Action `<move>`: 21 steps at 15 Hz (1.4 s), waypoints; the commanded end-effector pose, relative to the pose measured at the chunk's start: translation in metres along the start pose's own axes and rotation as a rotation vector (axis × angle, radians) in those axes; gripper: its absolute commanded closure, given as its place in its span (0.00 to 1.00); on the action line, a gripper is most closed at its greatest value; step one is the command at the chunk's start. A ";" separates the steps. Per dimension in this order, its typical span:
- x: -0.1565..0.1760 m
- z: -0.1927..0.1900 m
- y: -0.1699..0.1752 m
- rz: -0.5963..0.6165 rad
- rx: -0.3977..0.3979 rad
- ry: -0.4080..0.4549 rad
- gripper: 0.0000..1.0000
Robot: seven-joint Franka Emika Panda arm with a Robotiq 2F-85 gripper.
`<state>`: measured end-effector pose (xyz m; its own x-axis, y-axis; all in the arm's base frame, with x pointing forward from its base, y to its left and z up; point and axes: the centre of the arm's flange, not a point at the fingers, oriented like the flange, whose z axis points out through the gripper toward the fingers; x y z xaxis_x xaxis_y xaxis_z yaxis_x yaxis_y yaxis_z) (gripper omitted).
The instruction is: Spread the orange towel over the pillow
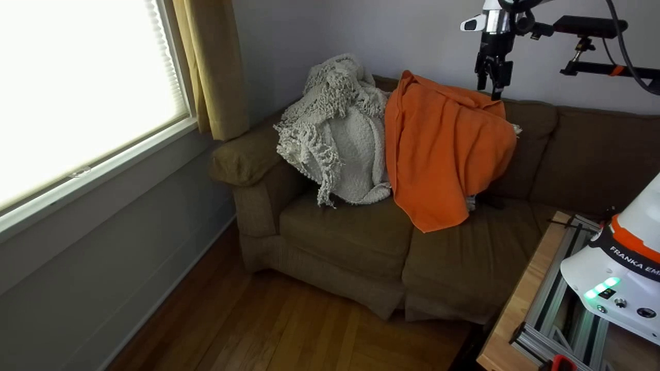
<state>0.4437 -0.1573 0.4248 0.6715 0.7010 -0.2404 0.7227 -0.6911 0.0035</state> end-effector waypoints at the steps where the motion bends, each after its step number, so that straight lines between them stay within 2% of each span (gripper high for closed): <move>1: -0.006 -0.012 -0.005 0.155 0.054 -0.071 0.00; 3: -0.013 -0.022 -0.006 0.267 0.019 -0.088 0.00; 10: -0.054 -0.084 -0.012 0.635 -0.127 -0.056 0.00; 16: -0.079 -0.117 -0.012 0.891 -0.197 0.160 0.00; 17: -0.082 -0.120 -0.012 0.854 -0.204 0.182 0.00; 18: -0.075 -0.122 -0.004 0.834 -0.200 0.127 0.00; 21: -0.079 -0.127 -0.004 0.839 -0.212 0.151 0.00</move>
<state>0.4085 -0.1876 0.5666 0.9986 0.0021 0.0531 -0.0143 -0.9521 0.3054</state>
